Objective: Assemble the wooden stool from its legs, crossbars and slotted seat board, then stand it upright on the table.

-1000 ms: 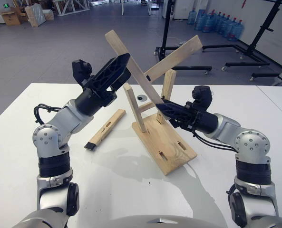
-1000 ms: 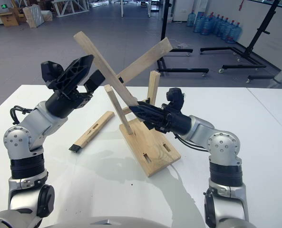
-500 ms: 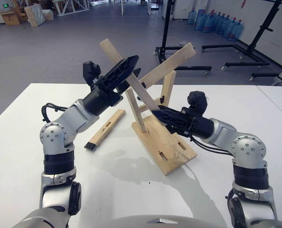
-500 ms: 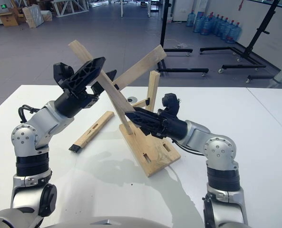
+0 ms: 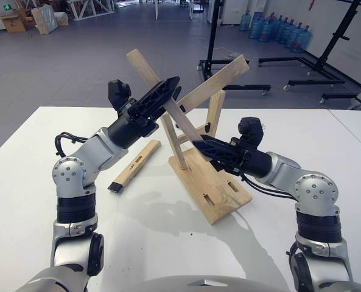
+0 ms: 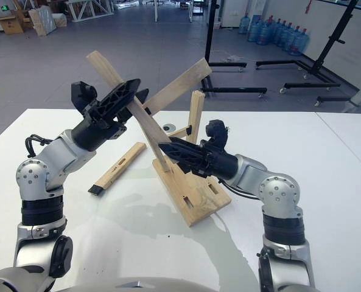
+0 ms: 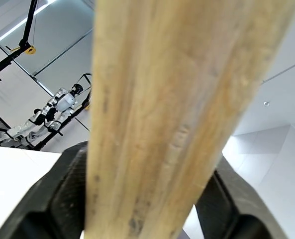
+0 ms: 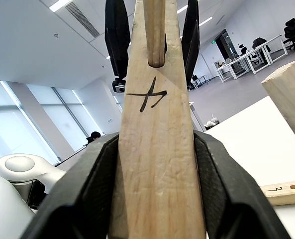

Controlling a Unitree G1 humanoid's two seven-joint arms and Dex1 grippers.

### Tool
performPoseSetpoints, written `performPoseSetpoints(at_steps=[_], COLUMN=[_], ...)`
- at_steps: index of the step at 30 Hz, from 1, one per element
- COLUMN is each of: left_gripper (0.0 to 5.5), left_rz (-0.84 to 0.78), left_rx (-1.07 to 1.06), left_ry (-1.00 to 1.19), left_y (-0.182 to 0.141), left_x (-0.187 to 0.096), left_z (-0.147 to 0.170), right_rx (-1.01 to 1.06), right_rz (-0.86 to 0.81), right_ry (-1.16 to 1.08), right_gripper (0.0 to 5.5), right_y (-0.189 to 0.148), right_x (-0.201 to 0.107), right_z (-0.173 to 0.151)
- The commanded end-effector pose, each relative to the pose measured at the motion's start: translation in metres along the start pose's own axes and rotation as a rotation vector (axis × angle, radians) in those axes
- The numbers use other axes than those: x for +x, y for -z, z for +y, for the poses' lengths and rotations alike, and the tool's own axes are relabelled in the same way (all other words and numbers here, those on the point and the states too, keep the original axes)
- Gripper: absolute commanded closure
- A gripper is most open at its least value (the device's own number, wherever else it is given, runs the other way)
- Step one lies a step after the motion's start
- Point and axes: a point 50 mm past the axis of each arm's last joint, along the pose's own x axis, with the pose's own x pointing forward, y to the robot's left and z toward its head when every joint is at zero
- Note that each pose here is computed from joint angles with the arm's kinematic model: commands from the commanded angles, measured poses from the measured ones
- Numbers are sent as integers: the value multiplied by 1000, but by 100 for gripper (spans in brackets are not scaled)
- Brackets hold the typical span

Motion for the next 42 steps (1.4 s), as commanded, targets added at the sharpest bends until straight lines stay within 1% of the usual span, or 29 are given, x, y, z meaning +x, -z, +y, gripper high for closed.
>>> performPoseSetpoints(at_steps=[1, 10, 11, 14, 17, 21, 24, 26, 28, 30, 32, 35, 37, 39, 42], left_gripper=[314, 317, 317, 328, 342, 346, 346, 346, 346, 346, 346, 346, 346, 346, 346], left_rz=[-3, -5, -4, 4, 19, 13, -13, -34, -30, -10, 19, 42, 53, 59, 52], left_rx=[-13, 0, 6, 26, 57, 130, 199, 247, 327, 397, 446, 505, 532, 547, 553], left_ry=[-12, -45, -52, -76, -105, -142, -175, -195, -222, -248, -264, -275, -272, -271, -274], left_y=[0, -1, -1, 1, 4, -2, -11, -17, -21, -20, -17, -14, -13, -11, -11], left_x=[-2, -7, -8, -11, -13, -20, -28, -32, -36, -38, -40, -41, -41, -41, -42], left_z=[1, 4, 5, 7, 9, 8, 3, -1, -7, -11, -12, -14, -15, -15, -14], right_rx=[-2, -18, -19, -30, -49, -144, -261, -358, -490, -583, -645, -739, -765, -762, -702], right_rz=[-5, -5, 9, 47, 50, 60, 74, 144, 289, 443, 593, 839, 982, 1082, 1089], right_ry=[12, 44, 52, 54, 57, 103, 219, 381, 638, 819, 916, 944, 907, 839, 715], right_gripper=[345, 345, 306, 256, 195, 135, 90, 56, 23, 21, 21, 21, 21, 21, 21], right_y=[1, -1, 0, 1, -7, -28, -53, -63, -62, -50, -32, -8, 3, 11, 23], right_x=[1, 1, 1, 0, -10, -40, -66, -82, -102, -117, -129, -153, -169, -179, -176], right_z=[0, -3, -3, -2, 1, 16, 23, 13, -16, -44, -66, -84, -88, -87, -82])
